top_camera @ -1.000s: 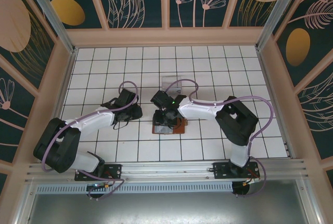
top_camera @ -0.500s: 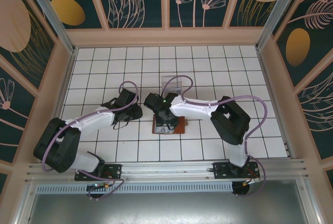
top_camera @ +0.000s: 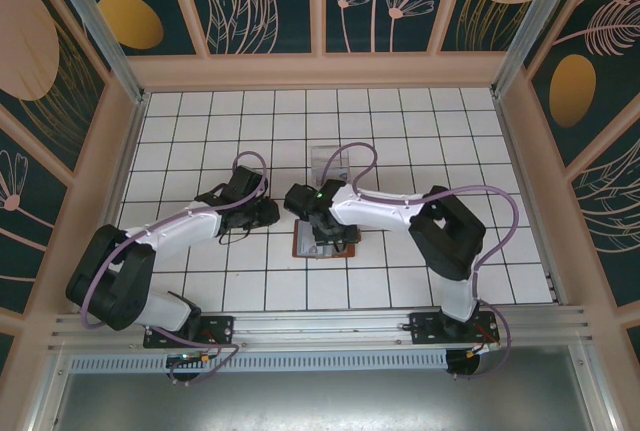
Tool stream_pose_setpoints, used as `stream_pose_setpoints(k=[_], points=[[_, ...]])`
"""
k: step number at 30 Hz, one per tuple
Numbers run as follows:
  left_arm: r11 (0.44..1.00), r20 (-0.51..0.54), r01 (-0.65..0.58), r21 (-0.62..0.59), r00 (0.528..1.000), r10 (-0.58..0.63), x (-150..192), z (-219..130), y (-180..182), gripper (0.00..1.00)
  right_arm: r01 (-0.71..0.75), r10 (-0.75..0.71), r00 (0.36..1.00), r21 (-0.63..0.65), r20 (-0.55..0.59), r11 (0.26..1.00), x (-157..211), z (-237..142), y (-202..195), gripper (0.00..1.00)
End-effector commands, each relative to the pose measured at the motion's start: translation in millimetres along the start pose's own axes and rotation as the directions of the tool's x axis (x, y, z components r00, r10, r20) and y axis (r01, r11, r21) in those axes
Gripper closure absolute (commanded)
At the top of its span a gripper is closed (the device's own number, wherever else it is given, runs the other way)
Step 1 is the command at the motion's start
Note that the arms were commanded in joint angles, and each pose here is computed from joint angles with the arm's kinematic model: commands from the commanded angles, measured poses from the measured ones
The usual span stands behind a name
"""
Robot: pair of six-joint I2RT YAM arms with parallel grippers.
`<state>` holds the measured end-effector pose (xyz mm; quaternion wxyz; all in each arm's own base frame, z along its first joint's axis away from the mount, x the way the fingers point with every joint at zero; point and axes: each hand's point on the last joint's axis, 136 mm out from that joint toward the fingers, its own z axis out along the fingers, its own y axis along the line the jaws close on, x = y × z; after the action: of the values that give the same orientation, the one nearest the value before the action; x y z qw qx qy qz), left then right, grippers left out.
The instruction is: Take the credit cards out of the card holder
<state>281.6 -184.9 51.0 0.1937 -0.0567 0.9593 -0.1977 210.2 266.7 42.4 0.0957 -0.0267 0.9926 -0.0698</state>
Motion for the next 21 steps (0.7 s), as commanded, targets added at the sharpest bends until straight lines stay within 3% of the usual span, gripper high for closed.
stream_pose_setpoints(k=[1,7,10,15,21], points=[[0.996,-0.002,-0.024,0.08,1.0,0.024,-1,-4,-26,0.74,-0.044,0.04,0.998,0.089,0.039,0.995,-4,-8,-33,0.48],[0.991,-0.034,-0.061,0.117,0.997,0.066,18,4,-55,0.75,-0.054,0.049,0.998,0.104,0.049,0.993,-7,-9,-53,0.48],[0.991,-0.064,-0.059,0.119,0.996,0.067,30,12,-59,0.75,-0.058,0.056,0.997,0.037,0.055,0.998,-11,-14,-46,0.48],[0.987,-0.116,-0.041,0.157,0.991,0.06,46,21,-66,0.75,-0.083,0.095,0.995,-0.234,0.037,0.969,-17,-23,-9,0.49],[0.99,-0.141,-0.025,0.138,0.989,0.045,55,26,-60,0.75,-0.11,0.136,0.991,-0.546,0.008,0.831,-22,-40,29,0.53]])
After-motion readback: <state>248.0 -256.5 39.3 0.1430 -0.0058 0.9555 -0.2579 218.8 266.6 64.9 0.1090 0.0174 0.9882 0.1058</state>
